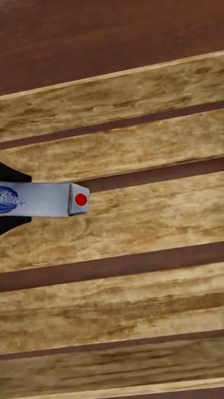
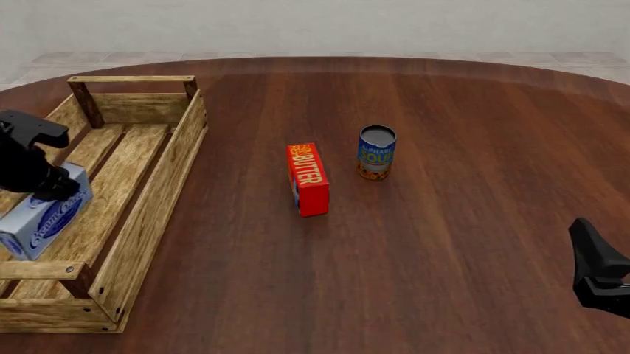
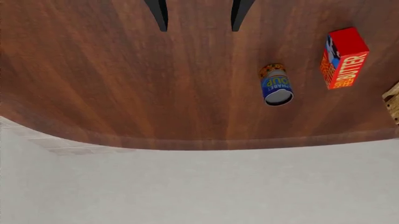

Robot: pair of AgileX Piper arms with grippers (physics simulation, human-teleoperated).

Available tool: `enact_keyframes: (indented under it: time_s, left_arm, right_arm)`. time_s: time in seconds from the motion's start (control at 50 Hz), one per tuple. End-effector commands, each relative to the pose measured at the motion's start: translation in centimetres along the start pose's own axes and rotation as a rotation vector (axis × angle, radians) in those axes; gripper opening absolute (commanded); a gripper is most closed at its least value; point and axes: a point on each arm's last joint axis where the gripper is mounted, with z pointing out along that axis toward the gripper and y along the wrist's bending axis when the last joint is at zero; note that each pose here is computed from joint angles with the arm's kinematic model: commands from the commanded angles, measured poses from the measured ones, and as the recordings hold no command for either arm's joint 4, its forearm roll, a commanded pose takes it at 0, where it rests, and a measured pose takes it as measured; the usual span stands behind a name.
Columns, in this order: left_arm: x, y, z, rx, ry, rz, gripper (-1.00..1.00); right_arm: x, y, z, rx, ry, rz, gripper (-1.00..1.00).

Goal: Pick up the cream cheese and put it in the tray.

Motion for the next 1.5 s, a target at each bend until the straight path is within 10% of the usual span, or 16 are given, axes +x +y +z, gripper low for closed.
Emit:
enact_keyframes:
  time_s: [0.02,0.18,0.2,1.22,1.5]
  left_arm:
    - [1.7,-1.3,4.0,0.075,0.097,0.019,-1.0]
    - [2.6,-1.4,3.7,0.085,0.113,0.063,-1.0]
    - [2.9,-1.7,3.6,0.092,0.12,0.069,1.0]
    - [1.0,-0.9,-7.8,0.019,0.001,0.238,1.0]
    - [-0.7,-3.3,-14.3,0.014,-0.094,0.282,1.0]
  right_arm:
    - [0.0,0.0,0.0,0.001,0.002,0.0,1.0]
    - [0.0,0.0,0.1,-0.004,0.005,0.0,1.0]
    - [0.0,0.0,0.1,-0.004,0.005,0.001,1.0]
    - [0.0,0.1,0.1,-0.012,0.004,0.007,1.0]
    - [0.0,0.1,0.0,-0.011,-0.002,0.009,1.0]
